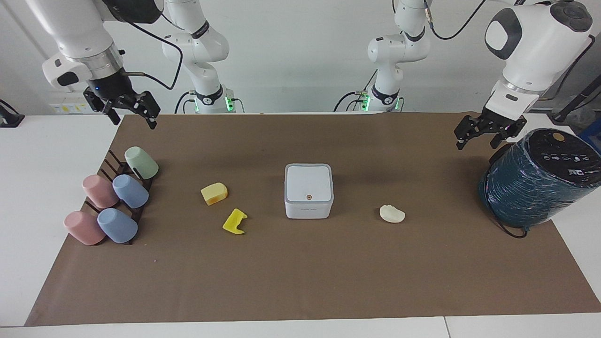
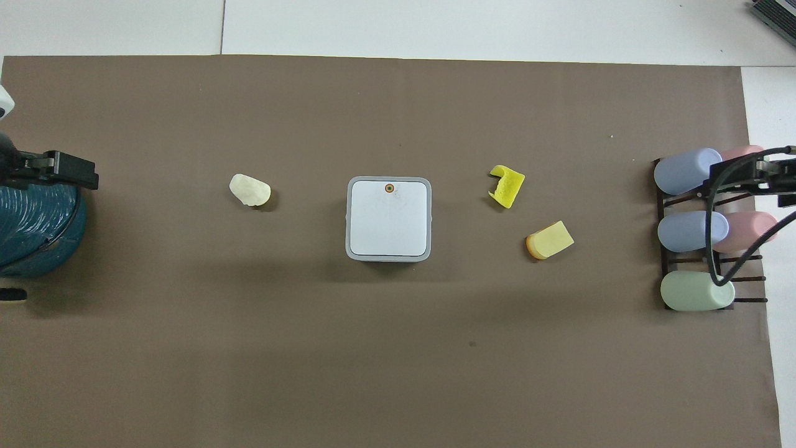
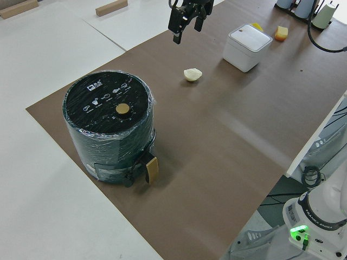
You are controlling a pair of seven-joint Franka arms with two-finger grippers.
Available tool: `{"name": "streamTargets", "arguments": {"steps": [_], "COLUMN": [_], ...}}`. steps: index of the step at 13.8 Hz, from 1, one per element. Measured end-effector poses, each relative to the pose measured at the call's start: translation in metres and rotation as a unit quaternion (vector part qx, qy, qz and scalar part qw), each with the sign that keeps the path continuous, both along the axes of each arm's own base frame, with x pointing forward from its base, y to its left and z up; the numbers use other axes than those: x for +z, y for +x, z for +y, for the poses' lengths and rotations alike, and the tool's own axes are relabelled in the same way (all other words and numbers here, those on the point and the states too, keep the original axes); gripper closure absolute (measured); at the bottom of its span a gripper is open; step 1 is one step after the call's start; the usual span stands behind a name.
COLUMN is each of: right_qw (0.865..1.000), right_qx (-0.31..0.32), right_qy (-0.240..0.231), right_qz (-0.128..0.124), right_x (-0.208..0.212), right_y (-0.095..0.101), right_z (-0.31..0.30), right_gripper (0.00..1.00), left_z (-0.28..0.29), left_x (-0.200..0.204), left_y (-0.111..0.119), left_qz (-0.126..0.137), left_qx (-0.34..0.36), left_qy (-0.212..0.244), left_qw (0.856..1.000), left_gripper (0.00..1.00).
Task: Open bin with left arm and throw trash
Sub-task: 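Reach the left gripper to the bin lid while the right gripper reaches the sponge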
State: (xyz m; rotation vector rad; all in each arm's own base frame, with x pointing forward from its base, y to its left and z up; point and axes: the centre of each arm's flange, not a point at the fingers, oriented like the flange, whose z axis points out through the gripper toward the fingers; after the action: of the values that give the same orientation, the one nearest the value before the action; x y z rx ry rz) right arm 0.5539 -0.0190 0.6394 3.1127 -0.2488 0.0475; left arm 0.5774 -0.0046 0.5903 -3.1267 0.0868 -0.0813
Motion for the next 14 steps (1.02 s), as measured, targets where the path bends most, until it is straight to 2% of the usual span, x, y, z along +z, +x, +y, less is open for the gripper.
{"name": "streamTargets", "arguments": {"steps": [6, 9, 11, 12, 14], "right_qw": [1.000, 1.000, 1.000, 1.000, 1.000], "right_qx": [0.002, 0.001, -0.001, -0.002, -0.003], "right_qy": [-0.001, -0.002, -0.002, -0.002, -0.001], "right_qz": [0.002, 0.004, 0.007, 0.010, 0.017], "right_x": [0.000, -0.001, -0.004, -0.006, -0.012], "right_y": [-0.001, -0.001, -0.001, -0.002, -0.005], "right_z": [0.002, 0.001, -0.002, -0.002, -0.003], "right_gripper": [0.00, 0.00, 0.00, 0.00, 0.00], "left_z": [-0.008, -0.046, -0.079, -0.092, -0.120], "left_x": [-0.001, -0.003, -0.011, -0.015, -0.021], "left_y": [0.000, 0.002, -0.002, -0.004, -0.009], "left_qz": [0.001, -0.020, -0.031, -0.035, -0.044], "left_qx": [-0.008, -0.037, -0.034, -0.030, -0.023], "left_qy": [0.000, -0.002, -0.005, -0.008, -0.013], "left_qw": [1.000, 0.999, 0.999, 0.999, 0.999], "left_gripper": [0.00, 0.00, 0.07, 0.16, 0.43]}}
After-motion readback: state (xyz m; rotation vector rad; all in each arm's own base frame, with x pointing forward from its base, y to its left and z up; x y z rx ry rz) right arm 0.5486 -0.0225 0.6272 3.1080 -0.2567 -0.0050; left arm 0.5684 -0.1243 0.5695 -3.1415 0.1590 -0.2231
